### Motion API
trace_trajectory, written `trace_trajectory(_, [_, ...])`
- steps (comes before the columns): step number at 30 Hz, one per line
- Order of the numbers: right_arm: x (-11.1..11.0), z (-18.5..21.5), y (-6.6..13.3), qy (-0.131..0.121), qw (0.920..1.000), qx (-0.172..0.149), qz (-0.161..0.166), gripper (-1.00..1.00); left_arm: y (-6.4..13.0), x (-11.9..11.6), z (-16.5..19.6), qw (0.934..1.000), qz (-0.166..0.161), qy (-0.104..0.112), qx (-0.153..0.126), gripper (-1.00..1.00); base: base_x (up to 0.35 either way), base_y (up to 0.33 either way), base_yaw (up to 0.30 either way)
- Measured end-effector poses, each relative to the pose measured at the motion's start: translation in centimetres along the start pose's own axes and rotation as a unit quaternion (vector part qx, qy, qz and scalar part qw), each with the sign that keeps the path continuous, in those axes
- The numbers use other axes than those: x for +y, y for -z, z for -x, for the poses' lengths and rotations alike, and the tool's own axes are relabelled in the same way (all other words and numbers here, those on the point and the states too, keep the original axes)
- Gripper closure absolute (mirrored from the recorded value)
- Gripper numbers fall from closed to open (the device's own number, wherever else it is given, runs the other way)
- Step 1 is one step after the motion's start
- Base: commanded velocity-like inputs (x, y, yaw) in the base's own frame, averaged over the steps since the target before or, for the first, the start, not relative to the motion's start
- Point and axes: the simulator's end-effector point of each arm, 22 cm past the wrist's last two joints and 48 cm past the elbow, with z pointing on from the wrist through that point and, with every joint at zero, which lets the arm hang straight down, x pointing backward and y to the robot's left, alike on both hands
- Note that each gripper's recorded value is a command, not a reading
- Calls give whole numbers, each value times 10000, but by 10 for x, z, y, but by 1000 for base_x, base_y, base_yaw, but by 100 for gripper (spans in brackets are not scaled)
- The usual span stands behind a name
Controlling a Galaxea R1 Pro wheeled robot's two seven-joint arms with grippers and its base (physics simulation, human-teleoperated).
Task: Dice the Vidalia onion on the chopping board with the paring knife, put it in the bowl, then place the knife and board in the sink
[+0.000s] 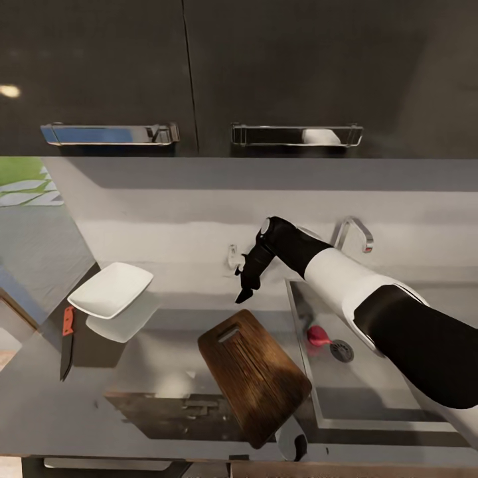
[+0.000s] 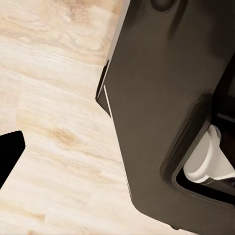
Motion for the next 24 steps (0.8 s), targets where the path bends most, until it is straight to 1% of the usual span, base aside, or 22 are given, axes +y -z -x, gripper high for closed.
trace_trajectory(9, [11, -12, -23, -96, 9998, 19, 185, -100, 1, 2, -5, 10000, 25, -7, 72, -100, 0, 0, 0])
trace_trajectory(24, [14, -21, -40, -162, 9993, 14, 324, -100, 2, 5, -14, 9998, 64, -18, 187, -100, 0, 0, 0])
